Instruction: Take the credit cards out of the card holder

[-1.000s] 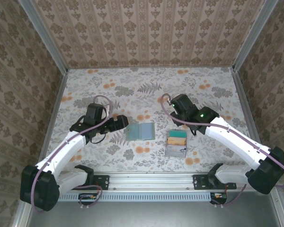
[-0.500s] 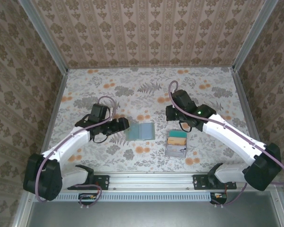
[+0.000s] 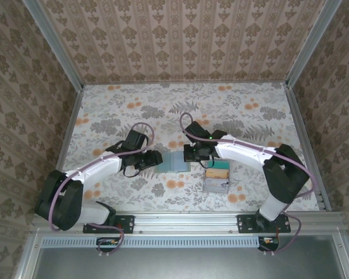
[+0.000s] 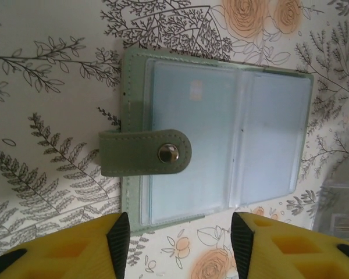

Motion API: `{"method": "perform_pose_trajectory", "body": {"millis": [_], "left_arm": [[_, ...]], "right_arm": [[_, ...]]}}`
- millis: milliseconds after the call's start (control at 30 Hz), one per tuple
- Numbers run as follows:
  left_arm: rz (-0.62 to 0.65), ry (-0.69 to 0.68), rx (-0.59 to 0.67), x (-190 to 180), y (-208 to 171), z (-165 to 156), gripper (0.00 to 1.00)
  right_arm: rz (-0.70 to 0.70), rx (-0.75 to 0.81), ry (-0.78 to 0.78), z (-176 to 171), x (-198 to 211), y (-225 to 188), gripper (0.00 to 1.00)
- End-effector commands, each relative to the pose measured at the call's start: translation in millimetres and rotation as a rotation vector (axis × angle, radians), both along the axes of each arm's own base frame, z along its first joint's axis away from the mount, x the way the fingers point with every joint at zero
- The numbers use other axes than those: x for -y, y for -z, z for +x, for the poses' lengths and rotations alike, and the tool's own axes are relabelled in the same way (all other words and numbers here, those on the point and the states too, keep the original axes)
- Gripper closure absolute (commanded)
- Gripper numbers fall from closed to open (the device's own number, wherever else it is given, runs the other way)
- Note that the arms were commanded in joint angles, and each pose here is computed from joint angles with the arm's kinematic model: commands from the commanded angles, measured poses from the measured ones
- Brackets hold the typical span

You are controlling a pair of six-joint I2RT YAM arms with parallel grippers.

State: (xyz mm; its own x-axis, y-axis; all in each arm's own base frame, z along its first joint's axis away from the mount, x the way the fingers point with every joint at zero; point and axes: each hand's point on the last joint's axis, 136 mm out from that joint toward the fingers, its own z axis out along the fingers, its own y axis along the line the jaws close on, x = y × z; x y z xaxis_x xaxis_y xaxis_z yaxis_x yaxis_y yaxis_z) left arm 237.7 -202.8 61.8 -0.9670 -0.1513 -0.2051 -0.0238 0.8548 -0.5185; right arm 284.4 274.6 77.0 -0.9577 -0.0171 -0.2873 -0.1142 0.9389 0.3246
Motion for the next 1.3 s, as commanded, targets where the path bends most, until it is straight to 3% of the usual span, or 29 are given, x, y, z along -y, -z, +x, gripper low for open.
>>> {"method": "perform_pose_trajectory", "body": {"millis": [0,400,833,1267], "left_arm": [[-0.007,-0.026,0.018,7,-3,11,0.5],[0.02,0.023,-0.007,21,13,13,0.52],[0.057,0.059,-0.043,21,27,8,0.52],[-0.009,0.107,-0.038,47,25,5,0.48]], "right_arm": [[0.071,-0.038,0.008,0,-23,-1,1.0],[-0.07,-0.115,0.061,4,-13,42,1.0],[-0.093,-0.168,0.079,2,-13,64,1.0],[-0.076,-0.21,0.071,-5,-16,73,1.0]]}}
